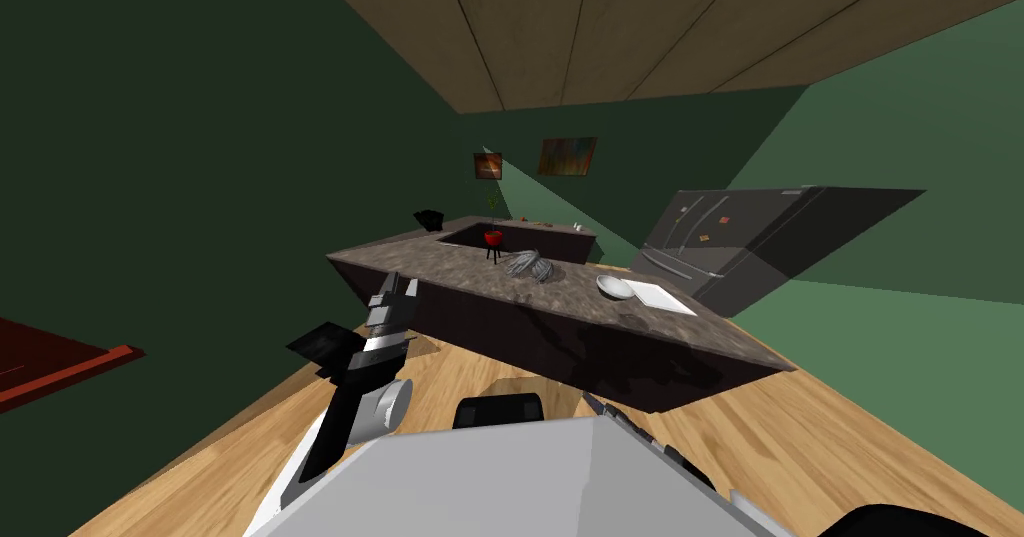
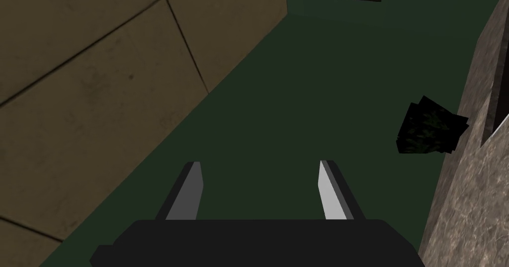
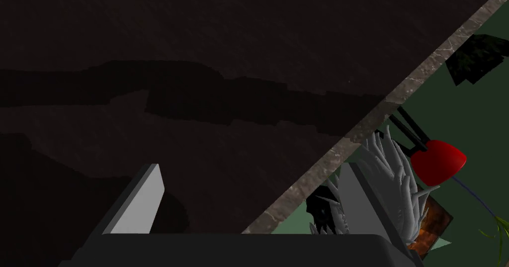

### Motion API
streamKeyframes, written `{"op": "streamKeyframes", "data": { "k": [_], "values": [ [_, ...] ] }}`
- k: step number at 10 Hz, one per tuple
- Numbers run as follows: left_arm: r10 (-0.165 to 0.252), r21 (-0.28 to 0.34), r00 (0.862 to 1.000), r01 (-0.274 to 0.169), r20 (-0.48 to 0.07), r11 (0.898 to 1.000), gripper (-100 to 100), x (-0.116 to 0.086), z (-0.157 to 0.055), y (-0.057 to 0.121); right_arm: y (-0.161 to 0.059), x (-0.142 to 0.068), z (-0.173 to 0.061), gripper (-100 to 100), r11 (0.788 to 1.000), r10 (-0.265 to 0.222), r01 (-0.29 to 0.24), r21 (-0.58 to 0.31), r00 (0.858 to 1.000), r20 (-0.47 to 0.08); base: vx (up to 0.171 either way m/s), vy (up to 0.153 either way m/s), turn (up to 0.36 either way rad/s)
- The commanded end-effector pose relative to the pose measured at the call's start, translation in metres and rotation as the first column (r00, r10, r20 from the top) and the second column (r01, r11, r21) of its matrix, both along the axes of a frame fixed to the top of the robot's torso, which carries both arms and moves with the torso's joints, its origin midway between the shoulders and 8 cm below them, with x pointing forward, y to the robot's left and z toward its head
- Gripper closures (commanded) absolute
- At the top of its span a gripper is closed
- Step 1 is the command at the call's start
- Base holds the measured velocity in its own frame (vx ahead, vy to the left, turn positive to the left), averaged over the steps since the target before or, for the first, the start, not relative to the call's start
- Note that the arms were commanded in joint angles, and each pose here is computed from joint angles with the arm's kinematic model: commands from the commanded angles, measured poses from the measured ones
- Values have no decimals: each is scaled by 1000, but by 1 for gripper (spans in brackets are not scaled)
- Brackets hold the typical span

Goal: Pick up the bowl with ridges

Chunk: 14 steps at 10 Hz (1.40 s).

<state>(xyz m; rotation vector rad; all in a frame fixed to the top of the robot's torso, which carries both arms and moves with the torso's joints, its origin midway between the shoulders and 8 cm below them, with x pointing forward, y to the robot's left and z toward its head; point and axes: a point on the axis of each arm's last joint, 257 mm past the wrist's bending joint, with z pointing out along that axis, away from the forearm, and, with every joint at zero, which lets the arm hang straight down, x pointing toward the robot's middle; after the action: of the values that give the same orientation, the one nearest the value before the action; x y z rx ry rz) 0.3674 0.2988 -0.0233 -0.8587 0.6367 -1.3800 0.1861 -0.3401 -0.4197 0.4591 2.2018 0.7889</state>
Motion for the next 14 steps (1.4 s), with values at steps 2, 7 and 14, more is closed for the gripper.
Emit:
{"op": "streamKeyframes", "data": {
  "k": [2,7,14],
  "values": [
    [0,0,1000,0,0,1000,0,0,0,0,-35,-32,-21,-100,995,18,-27,-93,995,-101,7,60,134],
    [0,0,1000,0,0,1000,0,0,0,0,-107,-83,-35,-100,962,47,-111,-249,967,-249,13,54,121],
    [0,0,1000,0,0,1000,0,0,0,0,-242,-166,-21,-100,839,10,-270,-473,876,-483,24,34,141]
  ]
}}
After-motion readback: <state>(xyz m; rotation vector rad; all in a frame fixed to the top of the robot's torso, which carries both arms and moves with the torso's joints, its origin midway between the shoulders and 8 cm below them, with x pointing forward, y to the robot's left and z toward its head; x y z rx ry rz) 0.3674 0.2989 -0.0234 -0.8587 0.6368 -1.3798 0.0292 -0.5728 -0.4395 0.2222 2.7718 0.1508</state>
